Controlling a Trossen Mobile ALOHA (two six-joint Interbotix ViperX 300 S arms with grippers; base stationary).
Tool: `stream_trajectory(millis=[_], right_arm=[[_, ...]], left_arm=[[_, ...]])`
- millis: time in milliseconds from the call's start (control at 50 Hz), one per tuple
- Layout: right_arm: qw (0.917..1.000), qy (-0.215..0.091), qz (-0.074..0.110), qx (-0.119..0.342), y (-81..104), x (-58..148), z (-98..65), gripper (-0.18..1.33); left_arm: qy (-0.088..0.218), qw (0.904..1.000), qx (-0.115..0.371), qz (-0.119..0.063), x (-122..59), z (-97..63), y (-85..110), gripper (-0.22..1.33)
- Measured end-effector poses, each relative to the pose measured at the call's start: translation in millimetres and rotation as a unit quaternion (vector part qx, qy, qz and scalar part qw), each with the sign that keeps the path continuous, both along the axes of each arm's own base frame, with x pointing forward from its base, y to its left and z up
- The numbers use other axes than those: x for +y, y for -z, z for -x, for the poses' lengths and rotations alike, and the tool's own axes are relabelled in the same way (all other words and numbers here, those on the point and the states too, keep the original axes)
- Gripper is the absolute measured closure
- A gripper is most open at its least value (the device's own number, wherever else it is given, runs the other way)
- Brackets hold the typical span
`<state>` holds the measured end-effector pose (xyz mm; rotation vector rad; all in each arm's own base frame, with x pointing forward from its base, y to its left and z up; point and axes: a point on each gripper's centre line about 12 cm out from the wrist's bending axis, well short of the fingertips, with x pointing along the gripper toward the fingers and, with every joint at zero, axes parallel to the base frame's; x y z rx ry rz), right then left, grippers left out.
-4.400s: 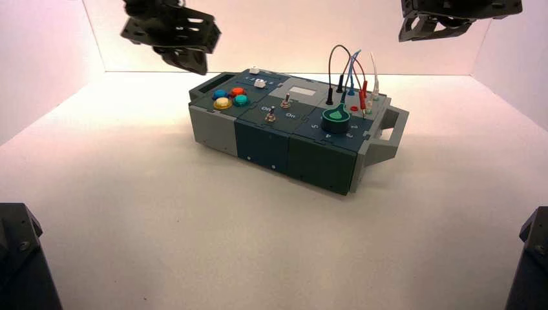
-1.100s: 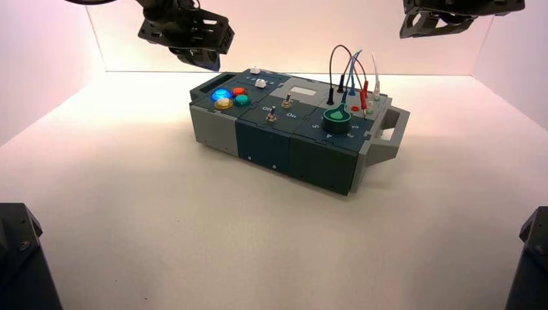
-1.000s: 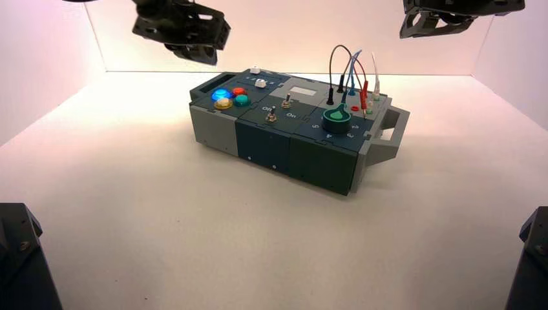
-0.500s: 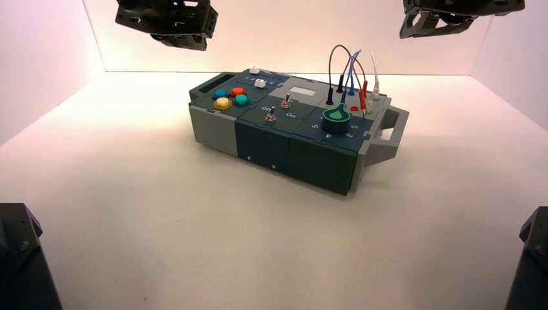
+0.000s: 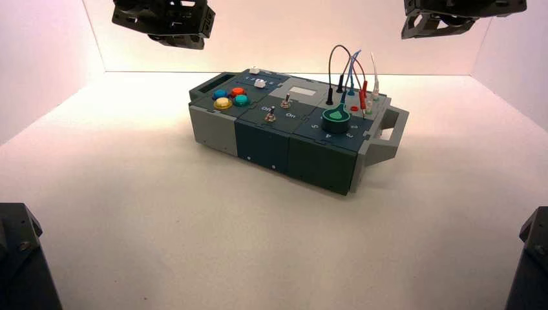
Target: Push the blue button with the left gripper.
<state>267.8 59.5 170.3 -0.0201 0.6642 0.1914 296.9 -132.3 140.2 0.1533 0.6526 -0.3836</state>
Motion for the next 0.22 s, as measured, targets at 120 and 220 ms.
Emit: stream_trajectory(millis=[120,220], right_arm=[[1.0,0.0,0.0,0.0,0.0,0.0,0.0,0.5],[1.0,0.0,0.0,0.0,0.0,0.0,0.0,0.5]], left_arm=[[0.001,1.0,-0.004,0.002,-0.2,0.8,-3.0,1.27],[0.001,1.0,-0.007,0.003,-0.2,0.7,-4.7,1.27]])
